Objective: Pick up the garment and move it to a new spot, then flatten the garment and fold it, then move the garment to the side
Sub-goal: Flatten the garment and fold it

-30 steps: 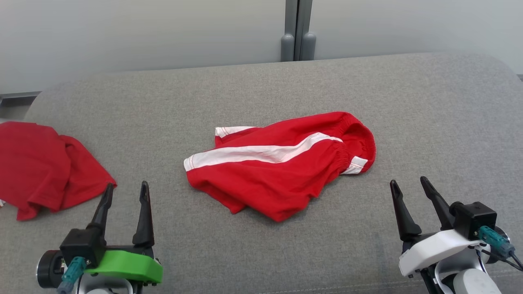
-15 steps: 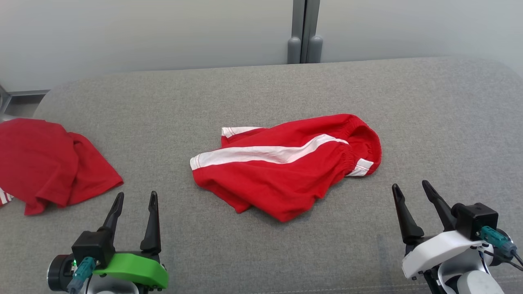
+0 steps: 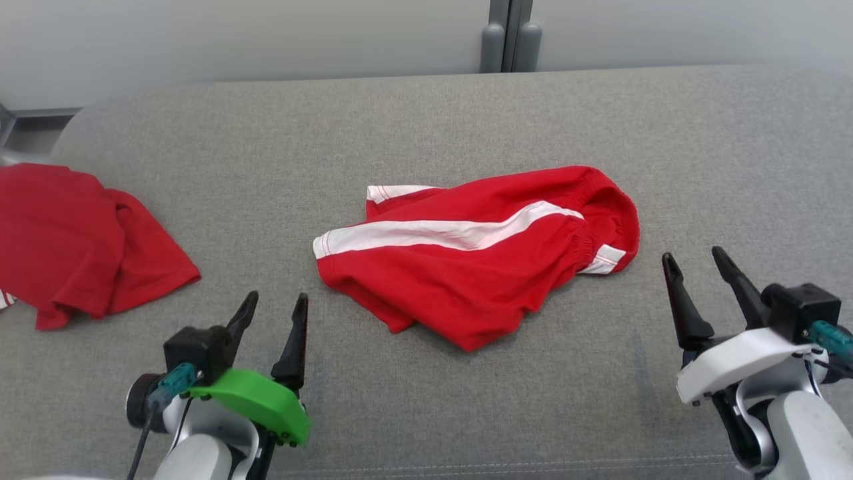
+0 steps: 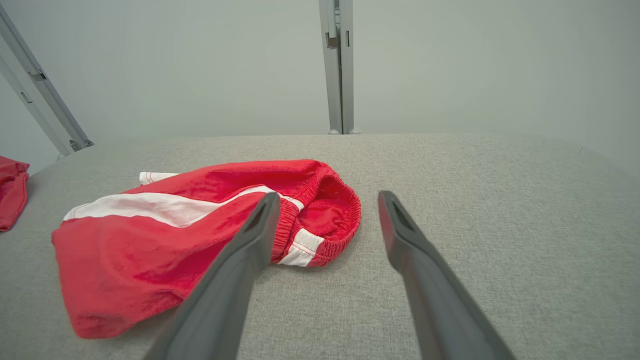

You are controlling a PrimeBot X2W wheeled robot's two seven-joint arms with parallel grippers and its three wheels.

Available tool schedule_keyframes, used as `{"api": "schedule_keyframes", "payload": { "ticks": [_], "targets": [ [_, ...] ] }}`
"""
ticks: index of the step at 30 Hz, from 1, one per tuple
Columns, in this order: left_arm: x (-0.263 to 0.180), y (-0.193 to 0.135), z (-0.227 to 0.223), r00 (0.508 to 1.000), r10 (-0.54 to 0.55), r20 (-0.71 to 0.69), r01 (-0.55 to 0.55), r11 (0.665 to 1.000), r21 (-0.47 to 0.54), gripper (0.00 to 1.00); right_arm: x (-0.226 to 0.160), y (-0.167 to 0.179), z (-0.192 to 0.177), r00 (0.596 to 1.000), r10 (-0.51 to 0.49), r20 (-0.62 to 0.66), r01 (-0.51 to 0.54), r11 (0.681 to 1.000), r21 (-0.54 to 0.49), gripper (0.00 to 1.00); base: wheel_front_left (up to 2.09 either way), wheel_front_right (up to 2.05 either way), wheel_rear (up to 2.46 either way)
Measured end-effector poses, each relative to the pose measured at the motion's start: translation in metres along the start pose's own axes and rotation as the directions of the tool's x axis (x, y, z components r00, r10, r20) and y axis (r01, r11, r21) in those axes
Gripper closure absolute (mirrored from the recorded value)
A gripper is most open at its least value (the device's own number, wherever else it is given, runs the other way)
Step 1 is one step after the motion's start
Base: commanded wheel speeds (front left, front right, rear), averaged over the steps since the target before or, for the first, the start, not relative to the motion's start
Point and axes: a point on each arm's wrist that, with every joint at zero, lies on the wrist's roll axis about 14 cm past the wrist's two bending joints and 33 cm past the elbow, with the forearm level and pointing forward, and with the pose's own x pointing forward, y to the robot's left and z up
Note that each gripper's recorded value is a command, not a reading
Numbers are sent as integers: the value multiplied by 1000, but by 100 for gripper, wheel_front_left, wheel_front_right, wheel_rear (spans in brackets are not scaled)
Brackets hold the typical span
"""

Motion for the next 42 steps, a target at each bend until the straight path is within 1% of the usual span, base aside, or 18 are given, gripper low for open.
{"api": "schedule_keyframes", "payload": {
  "ticks": [7, 10, 13, 19, 25, 30, 33, 35, 36, 37, 38, 39, 41, 42],
  "targets": [
    [34, -16, -15, 986, -93, -139, 90, 996, -29, 0, 38, -5, -5, 999, 33, -25, -32, 999, 33, 0, 0, 0, 0],
    [51, -22, -17, 975, -131, -180, 125, 991, -44, 0, 56, -2, -14, 996, 65, -68, -60, 996, 64, 0, 0, 0, 0],
    [65, -21, -23, 963, -148, -227, 138, 989, -58, 0, 71, 2, -28, 986, 105, -129, -95, 992, 81, 0, 0, 0, 0],
    [87, -9, -35, 943, -144, -299, 117, 987, -107, 0, 94, 17, -61, 950, 185, -253, -153, 978, 139, 0, 0, 0, 0],
    [97, 4, -51, 926, -132, -354, 81, 985, -154, 0, 106, 24, -88, 910, 229, -346, -162, 964, 213, 0, 0, 0, 0],
    [98, 5, -66, 904, -138, -404, 63, 979, -193, 0, 110, 29, -97, 888, 263, -377, -164, 948, 274, 0, 0, 0, 0],
    [100, 4, -69, 901, -141, -411, 60, 977, -205, 0, 111, 31, -93, 888, 279, -365, -171, 938, 300, 0, 0, 0, 0],
    [101, 2, -69, 901, -148, -407, 64, 975, -214, 0, 113, 30, -88, 896, 283, -342, -171, 932, 320, 0, 0, 0, 0],
    [102, 1, -70, 900, -152, -409, 66, 974, -216, 17, 113, 31, -87, 896, 289, -338, -175, 928, 328, 0, 0, 0, 0],
    [102, 0, -70, 899, -157, -409, 69, 972, -223, 40, 113, 33, -84, 899, 293, -327, -177, 923, 341, 0, 0, 0, 0],
    [103, -2, -70, 899, -161, -408, 73, 972, -224, 61, 114, 34, -83, 901, 296, -317, -180, 919, 350, 0, 0, 0, 0],
    [103, -2, -71, 898, -163, -408, 74, 971, -225, 99, 114, 34, -81, 903, 298, -311, -182, 918, 353, 6, 0, 0, 0],
    [104, -3, -73, 895, -170, -413, 77, 970, -232, 100, 115, 35, -79, 903, 306, -300, -184, 909, 373, 52, 0, 0, 0],
    [105, -4, -73, 895, -171, -412, 81, 970, -228, 100, 115, 35, -79, 904, 307, -297, -182, 907, 380, 66, 0, 0, 0]
  ]
}}
